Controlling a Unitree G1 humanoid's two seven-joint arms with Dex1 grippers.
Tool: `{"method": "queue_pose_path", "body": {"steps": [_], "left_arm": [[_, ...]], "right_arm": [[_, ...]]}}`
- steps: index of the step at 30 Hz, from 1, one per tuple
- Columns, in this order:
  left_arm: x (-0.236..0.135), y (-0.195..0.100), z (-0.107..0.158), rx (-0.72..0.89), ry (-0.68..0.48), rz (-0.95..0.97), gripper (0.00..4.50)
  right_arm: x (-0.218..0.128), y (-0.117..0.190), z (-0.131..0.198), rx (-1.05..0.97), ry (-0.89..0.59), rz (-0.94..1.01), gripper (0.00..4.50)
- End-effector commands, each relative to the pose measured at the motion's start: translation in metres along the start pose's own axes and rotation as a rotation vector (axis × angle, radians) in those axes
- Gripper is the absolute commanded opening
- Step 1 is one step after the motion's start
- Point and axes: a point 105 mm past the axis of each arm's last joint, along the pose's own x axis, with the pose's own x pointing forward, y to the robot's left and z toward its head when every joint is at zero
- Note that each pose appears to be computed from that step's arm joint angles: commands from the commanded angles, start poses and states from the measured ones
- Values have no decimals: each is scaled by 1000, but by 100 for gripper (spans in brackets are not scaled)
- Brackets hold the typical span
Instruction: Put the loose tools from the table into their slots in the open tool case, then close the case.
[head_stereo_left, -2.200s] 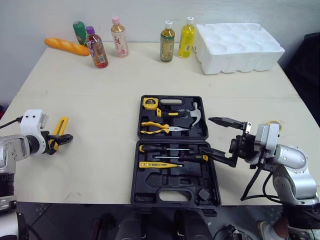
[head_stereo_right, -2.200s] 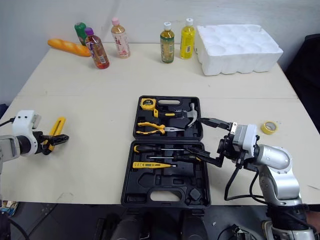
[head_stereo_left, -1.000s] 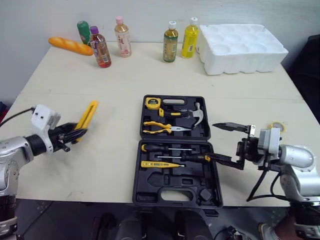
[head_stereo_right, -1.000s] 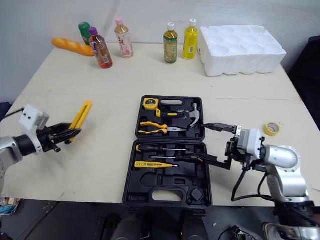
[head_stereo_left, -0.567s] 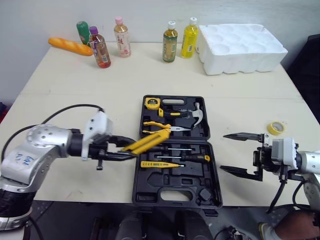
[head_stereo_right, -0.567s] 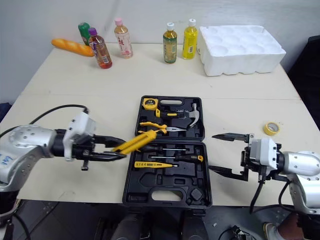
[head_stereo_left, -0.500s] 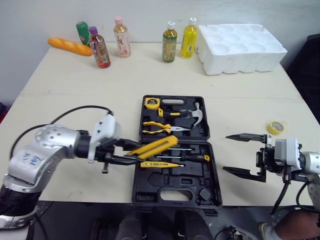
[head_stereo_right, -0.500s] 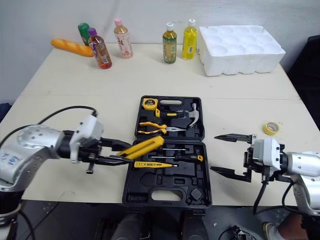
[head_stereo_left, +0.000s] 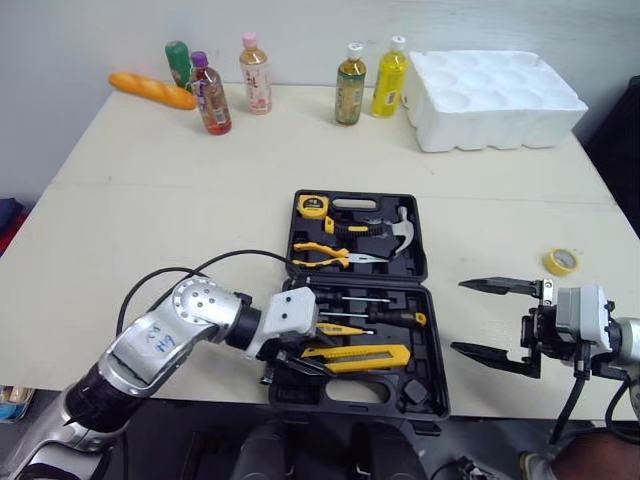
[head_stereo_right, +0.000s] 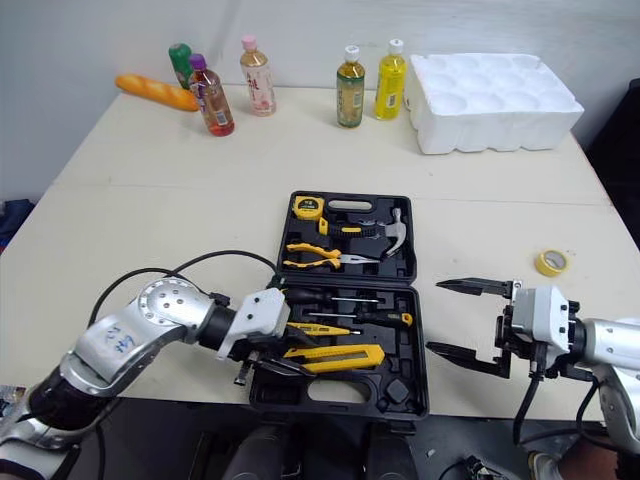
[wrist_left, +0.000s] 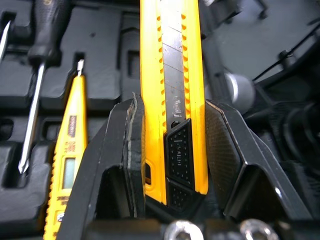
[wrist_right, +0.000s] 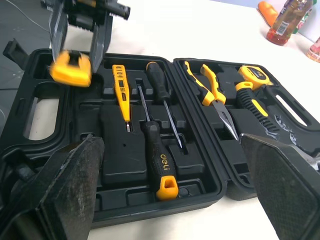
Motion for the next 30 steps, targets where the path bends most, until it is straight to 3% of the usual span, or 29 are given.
{"method": "queue_pose_path", "body": {"steps": [1, 7, 20, 30], "left_arm": [[0, 2, 2, 26, 23, 13, 126], [9, 0, 0, 10, 42, -24, 126], [14, 9, -7, 57, 217, 17, 126], [18, 9, -5, 47, 262, 12, 126]], "right_arm": [[-4, 1, 10, -46, -16, -16, 450], [-9, 4, 5, -35, -3, -13, 450], [-13, 10, 1, -23, -2, -15, 450], [-13, 12, 0, -22, -6, -20, 450]]}}
